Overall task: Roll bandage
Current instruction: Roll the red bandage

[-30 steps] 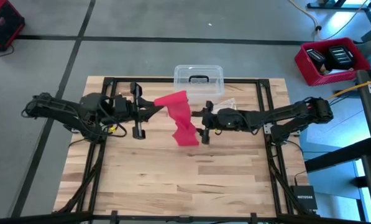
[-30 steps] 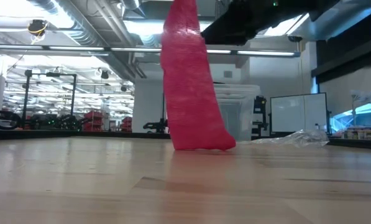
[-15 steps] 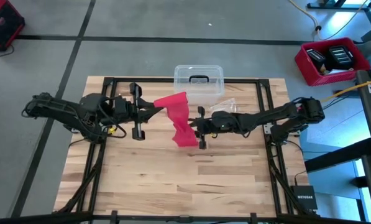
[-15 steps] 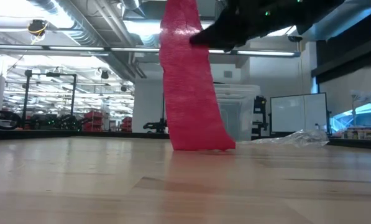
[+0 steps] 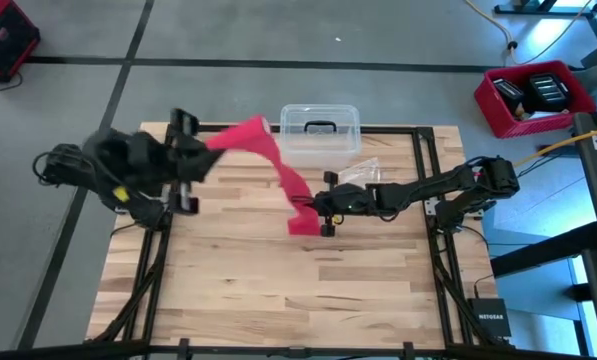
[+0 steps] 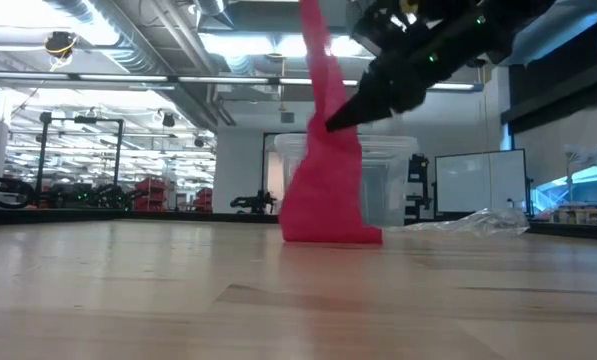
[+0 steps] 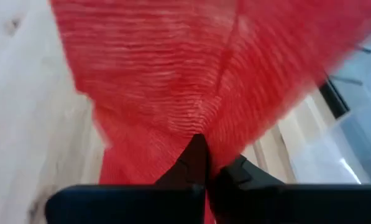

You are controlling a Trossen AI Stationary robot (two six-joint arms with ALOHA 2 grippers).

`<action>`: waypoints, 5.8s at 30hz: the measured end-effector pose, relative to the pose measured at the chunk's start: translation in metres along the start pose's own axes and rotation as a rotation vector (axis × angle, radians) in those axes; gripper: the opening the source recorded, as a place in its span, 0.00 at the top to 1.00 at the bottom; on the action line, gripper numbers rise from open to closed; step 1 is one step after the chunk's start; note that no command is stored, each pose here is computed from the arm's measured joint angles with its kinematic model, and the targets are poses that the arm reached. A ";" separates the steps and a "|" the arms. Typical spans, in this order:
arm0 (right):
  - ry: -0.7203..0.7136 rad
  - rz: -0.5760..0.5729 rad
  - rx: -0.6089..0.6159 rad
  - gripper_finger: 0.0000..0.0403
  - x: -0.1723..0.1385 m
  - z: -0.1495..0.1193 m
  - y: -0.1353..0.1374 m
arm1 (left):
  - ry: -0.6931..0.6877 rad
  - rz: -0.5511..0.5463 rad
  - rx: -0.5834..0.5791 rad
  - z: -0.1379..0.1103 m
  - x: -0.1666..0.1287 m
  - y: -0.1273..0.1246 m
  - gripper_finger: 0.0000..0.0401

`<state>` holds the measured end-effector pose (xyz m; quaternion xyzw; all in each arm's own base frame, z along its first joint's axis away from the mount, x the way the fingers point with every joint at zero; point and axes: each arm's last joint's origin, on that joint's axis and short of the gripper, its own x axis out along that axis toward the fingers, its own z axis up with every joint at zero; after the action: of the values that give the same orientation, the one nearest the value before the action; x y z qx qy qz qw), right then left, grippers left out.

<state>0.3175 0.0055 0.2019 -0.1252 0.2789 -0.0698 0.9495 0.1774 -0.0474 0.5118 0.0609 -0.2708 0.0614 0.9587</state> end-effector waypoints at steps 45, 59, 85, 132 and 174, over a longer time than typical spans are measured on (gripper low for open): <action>-0.030 0.030 0.158 0.30 -0.232 0.098 -0.074 | 0.079 0.146 0.213 0.072 0.057 0.012 0.96; -0.185 -0.010 0.095 0.30 -0.191 0.075 -0.061 | 0.460 0.101 0.354 0.011 0.072 -0.010 0.96; -0.356 -0.043 0.103 0.30 -0.105 0.050 -0.035 | 0.499 0.104 0.362 0.006 0.071 -0.008 0.96; -0.343 -0.074 0.126 0.30 -0.103 0.049 -0.035 | 0.531 0.097 0.383 0.002 0.070 -0.007 0.96; -0.564 0.090 0.091 0.30 -0.095 0.080 -0.033 | 0.428 -0.183 0.235 0.005 0.071 -0.018 0.96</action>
<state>0.2796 0.0094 0.3249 -0.0842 0.0059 -0.0025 0.9964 0.2379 -0.0602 0.5522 0.1818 -0.0461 0.0167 0.9821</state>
